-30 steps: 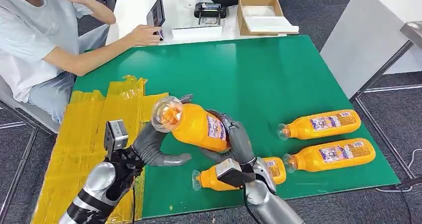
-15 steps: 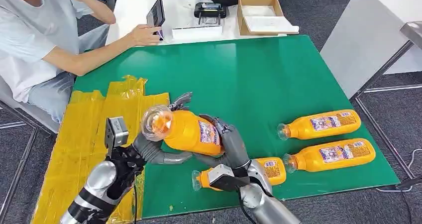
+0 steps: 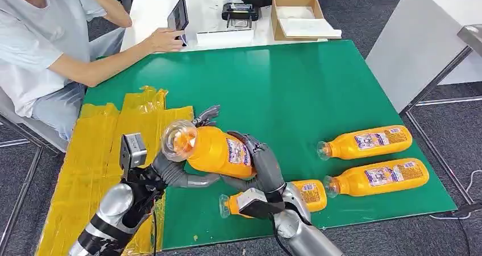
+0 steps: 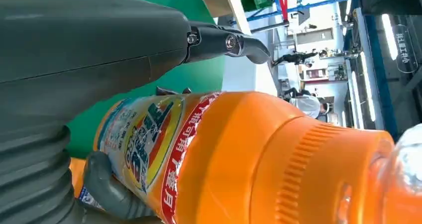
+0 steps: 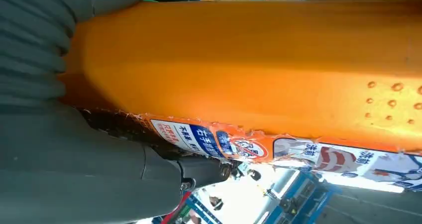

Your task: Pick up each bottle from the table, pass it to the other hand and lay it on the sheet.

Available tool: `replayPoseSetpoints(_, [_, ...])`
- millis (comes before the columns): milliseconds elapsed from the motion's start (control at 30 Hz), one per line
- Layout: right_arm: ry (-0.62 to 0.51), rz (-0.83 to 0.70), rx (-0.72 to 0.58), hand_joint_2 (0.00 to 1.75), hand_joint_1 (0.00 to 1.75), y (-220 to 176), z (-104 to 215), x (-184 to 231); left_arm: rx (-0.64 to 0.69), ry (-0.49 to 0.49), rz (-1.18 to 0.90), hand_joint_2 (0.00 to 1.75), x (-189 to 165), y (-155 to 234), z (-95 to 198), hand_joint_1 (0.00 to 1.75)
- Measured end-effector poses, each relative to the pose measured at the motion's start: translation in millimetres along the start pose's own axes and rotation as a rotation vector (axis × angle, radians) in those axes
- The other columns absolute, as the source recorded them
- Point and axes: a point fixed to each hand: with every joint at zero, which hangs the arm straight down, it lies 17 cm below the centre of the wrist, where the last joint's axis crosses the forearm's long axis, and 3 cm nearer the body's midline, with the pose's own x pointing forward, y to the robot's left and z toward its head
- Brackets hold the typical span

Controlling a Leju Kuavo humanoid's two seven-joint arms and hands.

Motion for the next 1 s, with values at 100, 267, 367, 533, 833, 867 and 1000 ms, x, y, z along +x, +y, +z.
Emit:
replayPoseSetpoints(100, [0.001,0.000,0.000,1.75,1.75,0,0,0,0.000,0.000,0.000,1.75,0,0,0,0.00])
replayPoseSetpoints(267, [0.001,0.000,0.000,1.75,1.75,0,0,0,0.000,0.000,0.000,1.75,0,0,0,0.17])
replayPoseSetpoints(367, [0.004,0.000,0.000,1.75,1.75,0,0,-1,0.000,0.000,0.000,1.75,0,0,0,1.38])
replayPoseSetpoints(533, [0.012,0.001,0.000,1.75,1.75,-1,-1,-3,-0.009,0.001,0.003,1.75,-1,-3,0,1.66])
replayPoseSetpoints(833, [0.116,-0.022,0.049,1.75,1.75,13,14,-20,-0.010,-0.009,0.027,1.75,1,-15,6,0.00])
replayPoseSetpoints(867, [0.110,-0.032,0.048,1.75,1.75,14,15,-19,-0.017,-0.016,0.028,1.75,3,-18,6,0.00])
replayPoseSetpoints(1000, [0.091,-0.018,0.053,1.75,1.75,13,15,-18,-0.020,-0.025,0.007,1.75,6,-24,6,0.00])
